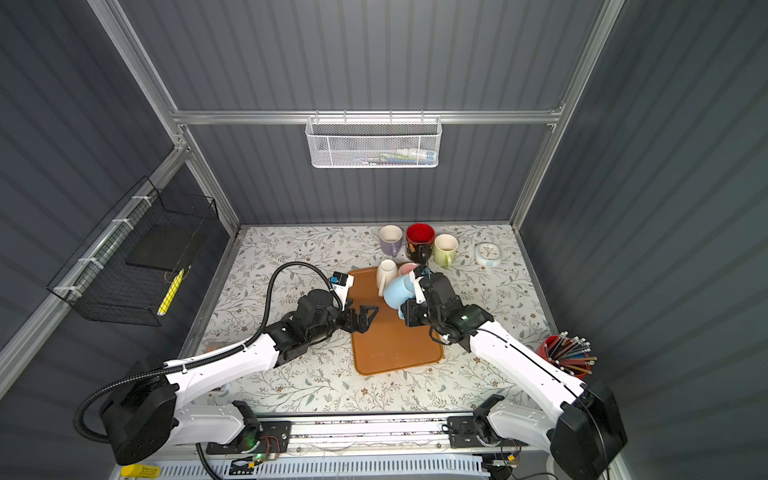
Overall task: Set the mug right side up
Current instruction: 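Lift the light blue mug with the right gripper while the left gripper rises toward it, then grasp the light blue mug with the left gripper beside the right gripper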
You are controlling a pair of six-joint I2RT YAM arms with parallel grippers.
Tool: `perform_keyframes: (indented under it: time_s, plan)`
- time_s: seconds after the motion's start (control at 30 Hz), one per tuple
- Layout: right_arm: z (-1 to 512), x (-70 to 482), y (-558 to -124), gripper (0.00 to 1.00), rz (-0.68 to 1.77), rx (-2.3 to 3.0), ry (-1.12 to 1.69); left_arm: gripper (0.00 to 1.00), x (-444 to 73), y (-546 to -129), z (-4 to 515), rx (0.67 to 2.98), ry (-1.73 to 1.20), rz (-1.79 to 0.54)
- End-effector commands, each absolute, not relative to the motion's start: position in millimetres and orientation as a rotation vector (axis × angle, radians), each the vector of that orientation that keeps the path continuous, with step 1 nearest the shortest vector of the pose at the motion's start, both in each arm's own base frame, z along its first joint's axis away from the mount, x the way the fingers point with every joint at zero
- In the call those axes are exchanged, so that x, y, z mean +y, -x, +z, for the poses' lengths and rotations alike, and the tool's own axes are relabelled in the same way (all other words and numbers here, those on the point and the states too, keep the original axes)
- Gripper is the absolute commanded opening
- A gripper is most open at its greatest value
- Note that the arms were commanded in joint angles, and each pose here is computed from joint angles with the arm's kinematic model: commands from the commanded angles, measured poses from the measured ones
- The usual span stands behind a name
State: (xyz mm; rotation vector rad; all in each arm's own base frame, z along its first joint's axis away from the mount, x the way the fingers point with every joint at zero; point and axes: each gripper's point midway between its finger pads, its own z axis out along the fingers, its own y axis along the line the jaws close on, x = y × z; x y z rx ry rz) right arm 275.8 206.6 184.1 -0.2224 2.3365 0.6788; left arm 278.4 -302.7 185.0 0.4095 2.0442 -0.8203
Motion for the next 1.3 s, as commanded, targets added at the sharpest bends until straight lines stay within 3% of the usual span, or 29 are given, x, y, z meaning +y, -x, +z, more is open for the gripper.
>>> perform_keyframes:
  time_s: [0.0, 0.27, 0.53, 0.9, 1.03, 1.27]
  plan:
    - [242.0, 213.2, -282.7, 0.00, 0.857, 2.105, 0.216, 1.00, -305.4, -277.2, 223.9, 1.898, -0.430, -0.944]
    - [293.6, 211.5, -278.7, 0.00, 1.076, 1.936, 0.206, 0.89, -314.8, -259.0, 245.9, 1.776, -0.484, -1.164]
    - [326.8, 219.6, -268.1, 0.00, 1.189, 1.801, 0.274, 0.86, -342.7, -243.5, 262.0, 1.646, -0.567, -1.471]
    - [352.3, 226.5, -256.1, 0.00, 1.269, 1.678, 0.360, 0.81, -342.2, -248.9, 298.5, 1.434, -0.539, -1.742]
    - [357.2, 229.5, -253.2, 0.00, 1.293, 1.653, 0.389, 0.75, -346.7, -250.9, 307.2, 1.360, -0.538, -1.881]
    - [357.2, 233.3, -255.6, 0.00, 1.309, 1.647, 0.401, 0.73, -352.0, -248.9, 315.6, 1.333, -0.597, -1.895]
